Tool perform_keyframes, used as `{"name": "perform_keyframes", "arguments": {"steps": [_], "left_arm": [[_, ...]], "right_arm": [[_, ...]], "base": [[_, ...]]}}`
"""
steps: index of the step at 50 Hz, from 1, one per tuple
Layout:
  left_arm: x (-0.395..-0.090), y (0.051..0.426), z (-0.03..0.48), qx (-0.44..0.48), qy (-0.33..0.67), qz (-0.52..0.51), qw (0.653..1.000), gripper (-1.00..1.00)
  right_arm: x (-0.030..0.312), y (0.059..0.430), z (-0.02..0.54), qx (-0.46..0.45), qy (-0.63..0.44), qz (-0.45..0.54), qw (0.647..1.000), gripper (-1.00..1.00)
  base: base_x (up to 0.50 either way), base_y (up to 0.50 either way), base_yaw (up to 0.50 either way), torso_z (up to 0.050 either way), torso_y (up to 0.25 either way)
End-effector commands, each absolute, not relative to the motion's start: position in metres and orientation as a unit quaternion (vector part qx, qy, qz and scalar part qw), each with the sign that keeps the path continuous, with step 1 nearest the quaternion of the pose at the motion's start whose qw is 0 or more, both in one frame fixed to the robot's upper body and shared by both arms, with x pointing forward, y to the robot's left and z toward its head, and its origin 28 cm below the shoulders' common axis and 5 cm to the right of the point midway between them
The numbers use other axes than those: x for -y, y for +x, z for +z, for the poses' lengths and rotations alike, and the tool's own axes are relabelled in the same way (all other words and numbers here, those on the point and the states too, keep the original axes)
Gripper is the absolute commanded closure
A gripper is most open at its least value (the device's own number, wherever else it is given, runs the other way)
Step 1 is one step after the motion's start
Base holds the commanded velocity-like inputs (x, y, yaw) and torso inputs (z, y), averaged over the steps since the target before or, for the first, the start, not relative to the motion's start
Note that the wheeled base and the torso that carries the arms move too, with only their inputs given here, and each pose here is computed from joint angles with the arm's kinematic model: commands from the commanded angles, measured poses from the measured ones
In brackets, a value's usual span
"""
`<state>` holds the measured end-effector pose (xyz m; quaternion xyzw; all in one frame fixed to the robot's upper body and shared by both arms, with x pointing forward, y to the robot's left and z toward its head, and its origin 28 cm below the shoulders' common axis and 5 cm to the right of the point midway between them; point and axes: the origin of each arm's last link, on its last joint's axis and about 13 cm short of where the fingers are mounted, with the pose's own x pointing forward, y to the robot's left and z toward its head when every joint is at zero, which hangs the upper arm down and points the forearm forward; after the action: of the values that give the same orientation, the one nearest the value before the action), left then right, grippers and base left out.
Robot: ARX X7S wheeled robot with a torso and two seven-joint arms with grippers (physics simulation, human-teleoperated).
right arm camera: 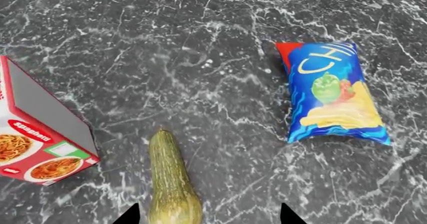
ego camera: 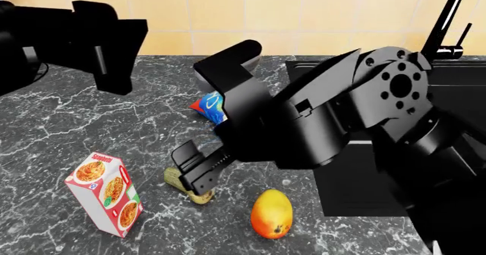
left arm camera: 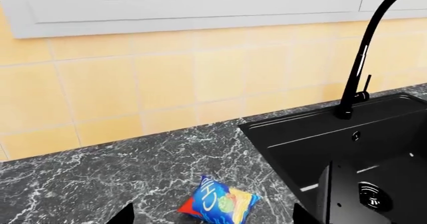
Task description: Pick up the fruits and vegetables and place them in the sink. Turn on the sink faucet to wash them. Then turn the sink off and put them in the tray.
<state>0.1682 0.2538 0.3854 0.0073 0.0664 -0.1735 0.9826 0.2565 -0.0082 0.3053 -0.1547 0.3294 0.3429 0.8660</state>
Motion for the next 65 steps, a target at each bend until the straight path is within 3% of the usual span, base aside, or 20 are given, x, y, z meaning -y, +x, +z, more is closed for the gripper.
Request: {"name": "perform_keyframes", "arguments": {"steps": [1, 65], "left_arm": [[-0.257, 0.169, 0.383, -0.068, 0.006, -0.171, 0.983, -1.0], [-0.263, 0.175, 0.374, -0.078, -0.002, -0.163, 0.984, -1.0]], "right_arm": [[-0.001, 0.263, 0.29, -0.335, -0.151, 0.328, 0.87, -1.0], [-0.026, 0.264, 0.231, -0.379, -0.192, 0.339, 0.839, -1.0]], "base": [[0.0, 0.0, 0.0, 0.0, 0.0], [0.0, 0.0, 0.0, 0.0, 0.0]]}}
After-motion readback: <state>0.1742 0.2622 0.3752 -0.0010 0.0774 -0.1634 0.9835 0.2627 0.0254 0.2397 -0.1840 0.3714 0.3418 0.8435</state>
